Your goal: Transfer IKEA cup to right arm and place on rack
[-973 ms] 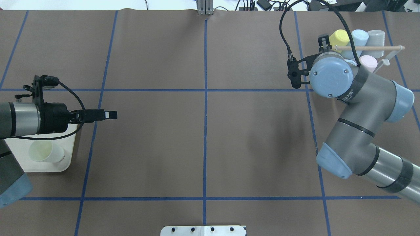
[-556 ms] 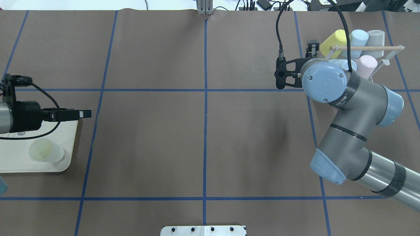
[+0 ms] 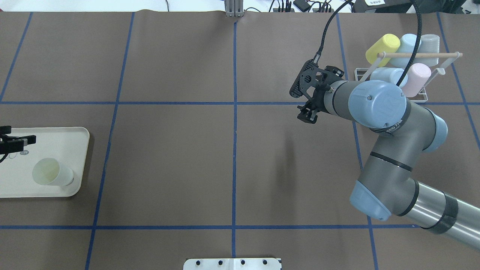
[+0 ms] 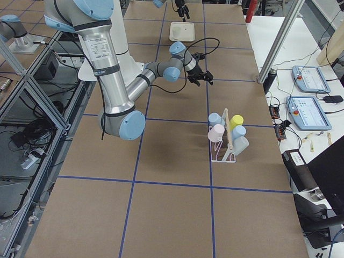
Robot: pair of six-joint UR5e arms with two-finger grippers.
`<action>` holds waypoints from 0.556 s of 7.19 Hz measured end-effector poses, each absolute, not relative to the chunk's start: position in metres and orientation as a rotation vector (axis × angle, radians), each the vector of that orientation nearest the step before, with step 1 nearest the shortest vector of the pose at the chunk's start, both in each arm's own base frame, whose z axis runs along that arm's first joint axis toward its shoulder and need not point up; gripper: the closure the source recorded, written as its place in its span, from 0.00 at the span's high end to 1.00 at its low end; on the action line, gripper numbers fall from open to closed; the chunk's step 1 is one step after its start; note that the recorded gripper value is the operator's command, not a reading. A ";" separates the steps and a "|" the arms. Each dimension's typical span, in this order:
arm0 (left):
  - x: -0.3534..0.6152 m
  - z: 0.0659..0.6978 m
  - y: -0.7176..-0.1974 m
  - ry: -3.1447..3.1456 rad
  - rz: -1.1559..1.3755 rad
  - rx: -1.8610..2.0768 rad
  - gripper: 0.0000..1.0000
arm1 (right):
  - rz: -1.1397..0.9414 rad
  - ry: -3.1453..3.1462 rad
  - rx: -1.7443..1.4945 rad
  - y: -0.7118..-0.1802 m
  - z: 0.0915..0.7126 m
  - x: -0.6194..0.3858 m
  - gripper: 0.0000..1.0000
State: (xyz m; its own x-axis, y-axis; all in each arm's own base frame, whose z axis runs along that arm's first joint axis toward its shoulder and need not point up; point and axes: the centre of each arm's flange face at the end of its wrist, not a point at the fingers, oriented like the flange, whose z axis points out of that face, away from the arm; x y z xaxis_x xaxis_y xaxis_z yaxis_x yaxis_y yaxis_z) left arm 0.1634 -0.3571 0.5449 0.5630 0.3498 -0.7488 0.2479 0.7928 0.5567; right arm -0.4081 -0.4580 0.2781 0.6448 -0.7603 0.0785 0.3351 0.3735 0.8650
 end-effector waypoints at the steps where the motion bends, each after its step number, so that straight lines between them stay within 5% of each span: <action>1: 0.165 0.553 -0.353 0.971 0.064 0.675 1.00 | -0.710 -0.590 0.932 -0.454 0.274 -0.410 0.98; 4: 0.200 0.568 -0.335 0.972 0.111 0.613 0.96 | -0.661 -0.653 0.917 -0.450 0.268 -0.411 0.98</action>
State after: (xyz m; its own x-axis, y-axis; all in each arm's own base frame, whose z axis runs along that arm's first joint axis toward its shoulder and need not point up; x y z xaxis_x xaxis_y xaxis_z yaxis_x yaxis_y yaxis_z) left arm 0.2001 -0.3346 0.5677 0.5721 0.3543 -0.7397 0.1783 0.8265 0.5339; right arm -0.4114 -0.4497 0.2680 0.6260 -0.7481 0.2200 0.2295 0.4463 0.8650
